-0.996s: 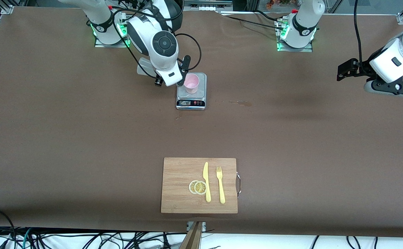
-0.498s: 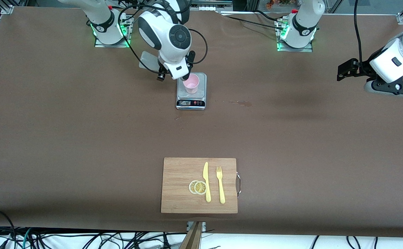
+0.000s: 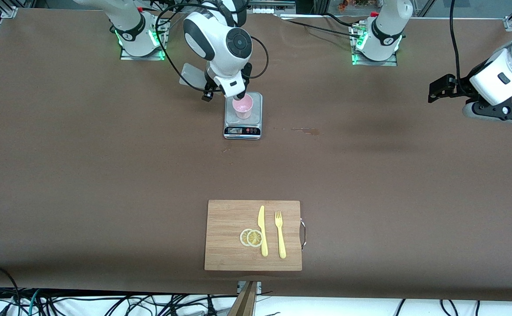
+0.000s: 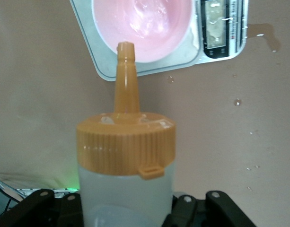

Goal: Add sauce to pink cup with both arms
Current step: 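Tilt the bottle nozzle into the pink cup with the right gripper, then carry the bottle back and set it upright with the right gripper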

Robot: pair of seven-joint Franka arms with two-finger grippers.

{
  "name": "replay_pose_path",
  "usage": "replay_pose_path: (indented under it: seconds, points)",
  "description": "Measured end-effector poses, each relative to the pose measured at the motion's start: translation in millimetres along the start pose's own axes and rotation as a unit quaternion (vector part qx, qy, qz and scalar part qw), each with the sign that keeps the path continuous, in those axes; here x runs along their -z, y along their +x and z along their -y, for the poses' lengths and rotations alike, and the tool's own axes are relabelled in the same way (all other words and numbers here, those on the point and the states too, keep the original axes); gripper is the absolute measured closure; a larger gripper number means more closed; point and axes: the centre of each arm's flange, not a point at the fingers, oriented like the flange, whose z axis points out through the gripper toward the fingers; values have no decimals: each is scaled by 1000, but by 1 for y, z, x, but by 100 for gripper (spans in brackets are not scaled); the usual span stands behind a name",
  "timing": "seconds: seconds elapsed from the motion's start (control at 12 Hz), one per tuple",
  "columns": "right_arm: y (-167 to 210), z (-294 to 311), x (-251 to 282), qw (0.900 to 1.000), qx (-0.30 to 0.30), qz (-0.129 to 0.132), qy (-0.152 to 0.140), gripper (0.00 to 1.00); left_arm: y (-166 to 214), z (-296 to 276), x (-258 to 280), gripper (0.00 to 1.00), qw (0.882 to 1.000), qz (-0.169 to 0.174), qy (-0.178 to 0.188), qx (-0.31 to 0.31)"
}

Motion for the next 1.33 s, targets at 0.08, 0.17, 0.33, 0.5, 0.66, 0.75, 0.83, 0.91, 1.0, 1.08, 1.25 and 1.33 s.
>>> replay_pose_path:
  seconds: [0.08,0.17,0.33,0.5,0.66,0.75,0.83,0.91,1.0,1.08,1.25,1.33]
  points:
    - [-6,-10,10,1000,0,-5,1,79,0,0,0,0,1000,0,0,0]
    - [-14,-22,20,1000,-3,-13,4,79,0,0,0,0,1000,0,0,0]
    - [-35,-43,39,999,3,-43,17,79,0,0,0,0,1000,0,0,0]
    - [-71,-67,65,994,22,-97,37,79,0,1,0,0,1000,0,0,0]
    - [-125,-96,91,982,49,-171,56,79,0,1,0,0,1000,0,0,1]
    - [-155,-114,99,973,65,-212,66,79,0,1,0,0,1000,0,0,1]
    - [-184,-134,100,962,82,-252,74,80,0,1,0,0,1000,0,0,1]
    - [-211,-154,94,949,100,-288,80,80,0,1,0,0,1000,0,0,1]
    - [-234,-174,83,936,119,-321,83,80,0,1,0,0,1000,0,0,1]
    - [-252,-191,68,923,137,-349,85,80,0,1,0,0,1000,0,0,1]
    - [-277,-222,30,892,174,-406,95,80,0,1,0,0,1000,0,0,1]
    - [-289,-237,6,872,193,-438,103,80,0,1,-1,0,1000,1,0,1]
